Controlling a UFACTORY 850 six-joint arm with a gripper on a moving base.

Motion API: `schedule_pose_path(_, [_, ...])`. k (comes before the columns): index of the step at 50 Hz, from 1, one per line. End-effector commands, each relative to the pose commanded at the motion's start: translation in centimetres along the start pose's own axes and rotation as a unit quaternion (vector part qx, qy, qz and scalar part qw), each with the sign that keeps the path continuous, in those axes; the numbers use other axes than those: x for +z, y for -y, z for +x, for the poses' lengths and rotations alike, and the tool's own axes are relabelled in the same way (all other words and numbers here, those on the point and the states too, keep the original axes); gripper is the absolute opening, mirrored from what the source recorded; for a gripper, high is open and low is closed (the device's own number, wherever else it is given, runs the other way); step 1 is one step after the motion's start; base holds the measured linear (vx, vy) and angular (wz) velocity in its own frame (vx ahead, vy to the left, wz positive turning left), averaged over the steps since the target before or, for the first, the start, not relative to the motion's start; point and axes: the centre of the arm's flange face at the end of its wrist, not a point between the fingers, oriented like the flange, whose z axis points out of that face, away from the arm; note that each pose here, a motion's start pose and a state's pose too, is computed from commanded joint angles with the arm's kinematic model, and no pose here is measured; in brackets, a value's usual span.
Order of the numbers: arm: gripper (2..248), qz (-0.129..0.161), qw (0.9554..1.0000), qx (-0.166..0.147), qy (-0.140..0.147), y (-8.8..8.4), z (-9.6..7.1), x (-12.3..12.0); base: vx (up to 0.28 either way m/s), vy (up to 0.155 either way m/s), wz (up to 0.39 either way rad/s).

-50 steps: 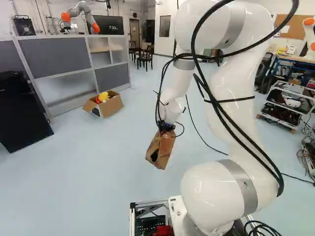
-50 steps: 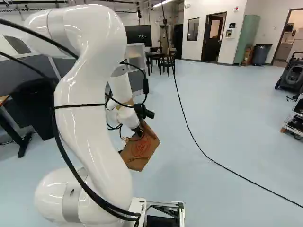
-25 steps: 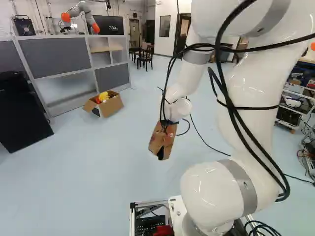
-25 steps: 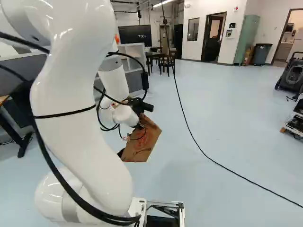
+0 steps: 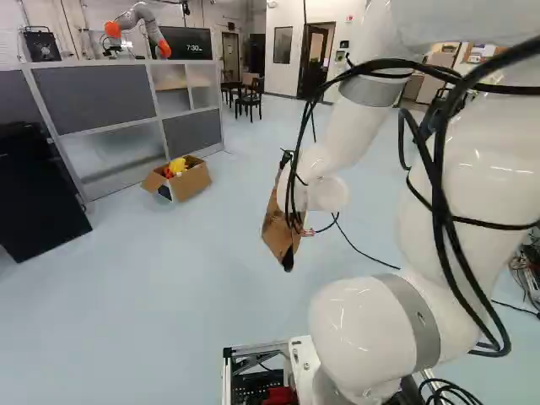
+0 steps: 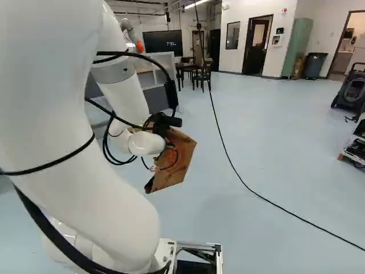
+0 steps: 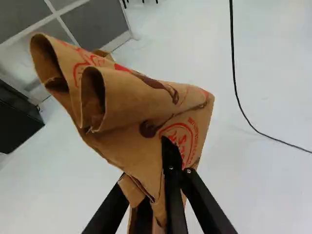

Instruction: Pick up the grocery bag from the ground

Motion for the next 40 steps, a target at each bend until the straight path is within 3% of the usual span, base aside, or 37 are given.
schedule_pose_path(20, [26,0.004,0.9968,-0.043,-0.067,-0.5,-0.5,-3.7,0.0,0.0,0.0])
schedule_pose_path(40, [26,0.002,0.9911,-0.072,-0.112,-0.9,-1.1,-6.0,0.0,0.0,0.0])
